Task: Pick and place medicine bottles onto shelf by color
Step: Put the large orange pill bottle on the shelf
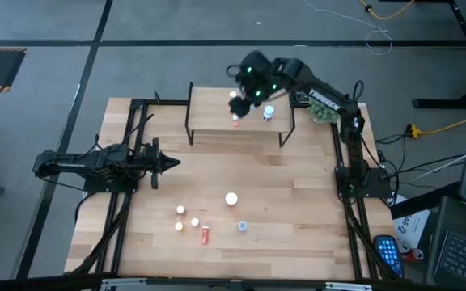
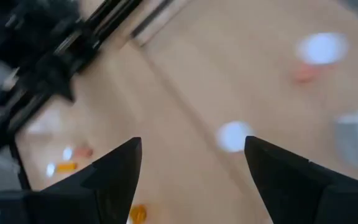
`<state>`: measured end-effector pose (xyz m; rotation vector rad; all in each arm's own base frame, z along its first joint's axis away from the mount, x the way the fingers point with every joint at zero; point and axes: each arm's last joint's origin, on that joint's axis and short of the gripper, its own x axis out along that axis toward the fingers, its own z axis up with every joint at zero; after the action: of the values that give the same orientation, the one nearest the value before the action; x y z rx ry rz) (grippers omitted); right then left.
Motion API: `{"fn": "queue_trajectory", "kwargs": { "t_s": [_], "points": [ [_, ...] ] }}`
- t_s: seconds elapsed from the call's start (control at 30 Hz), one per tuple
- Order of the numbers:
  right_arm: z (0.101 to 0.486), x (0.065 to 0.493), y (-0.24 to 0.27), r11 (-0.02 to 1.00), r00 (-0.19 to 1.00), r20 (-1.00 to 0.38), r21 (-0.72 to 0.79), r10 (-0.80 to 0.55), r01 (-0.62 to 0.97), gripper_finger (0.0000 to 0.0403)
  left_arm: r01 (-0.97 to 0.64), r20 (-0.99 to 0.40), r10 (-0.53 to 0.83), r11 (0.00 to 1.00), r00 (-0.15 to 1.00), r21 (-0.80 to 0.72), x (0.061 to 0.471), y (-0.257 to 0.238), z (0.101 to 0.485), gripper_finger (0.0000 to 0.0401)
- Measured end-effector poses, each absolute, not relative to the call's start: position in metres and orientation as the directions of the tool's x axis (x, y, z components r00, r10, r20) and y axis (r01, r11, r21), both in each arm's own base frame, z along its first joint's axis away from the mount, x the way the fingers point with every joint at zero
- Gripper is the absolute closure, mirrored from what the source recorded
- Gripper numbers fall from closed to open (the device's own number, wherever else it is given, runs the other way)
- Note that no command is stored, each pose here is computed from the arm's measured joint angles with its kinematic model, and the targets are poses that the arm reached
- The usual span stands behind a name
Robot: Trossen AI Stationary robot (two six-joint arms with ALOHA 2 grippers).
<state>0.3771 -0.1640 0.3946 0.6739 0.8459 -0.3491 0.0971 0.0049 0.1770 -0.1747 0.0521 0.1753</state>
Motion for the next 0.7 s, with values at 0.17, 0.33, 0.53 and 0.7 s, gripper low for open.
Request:
{"fn": "queue_trajectory", "kwargs": {
  "t_s": [0.17, 0.33, 0.53, 0.7],
  "points": [
    [0.394, 0.396, -0.110, 0.828, 0.611, -0.790, 0.376, 0.050, 0.417, 0.0115, -0.178, -0.067, 0.169, 0.970, 0.983, -0.168, 0.097, 0.005, 0.177, 0.0401],
    [0.393, 0.408, -0.044, 0.881, 0.588, -0.806, 0.327, 0.072, 0.341, 0.0115, -0.178, -0.067, 0.169, 0.970, 0.983, -0.168, 0.097, 0.005, 0.177, 0.0401],
    [0.388, 0.410, 0.030, 0.930, 0.564, -0.825, 0.218, 0.014, 0.296, 0.0115, -0.178, -0.067, 0.169, 0.969, 0.983, -0.168, 0.097, 0.005, 0.177, 0.0401],
    [0.381, 0.411, 0.072, 0.948, 0.576, -0.805, 0.056, -0.143, 0.315, 0.0115, -0.178, -0.067, 0.169, 0.969, 0.983, -0.168, 0.097, 0.005, 0.177, 0.0401]
  ]
}}
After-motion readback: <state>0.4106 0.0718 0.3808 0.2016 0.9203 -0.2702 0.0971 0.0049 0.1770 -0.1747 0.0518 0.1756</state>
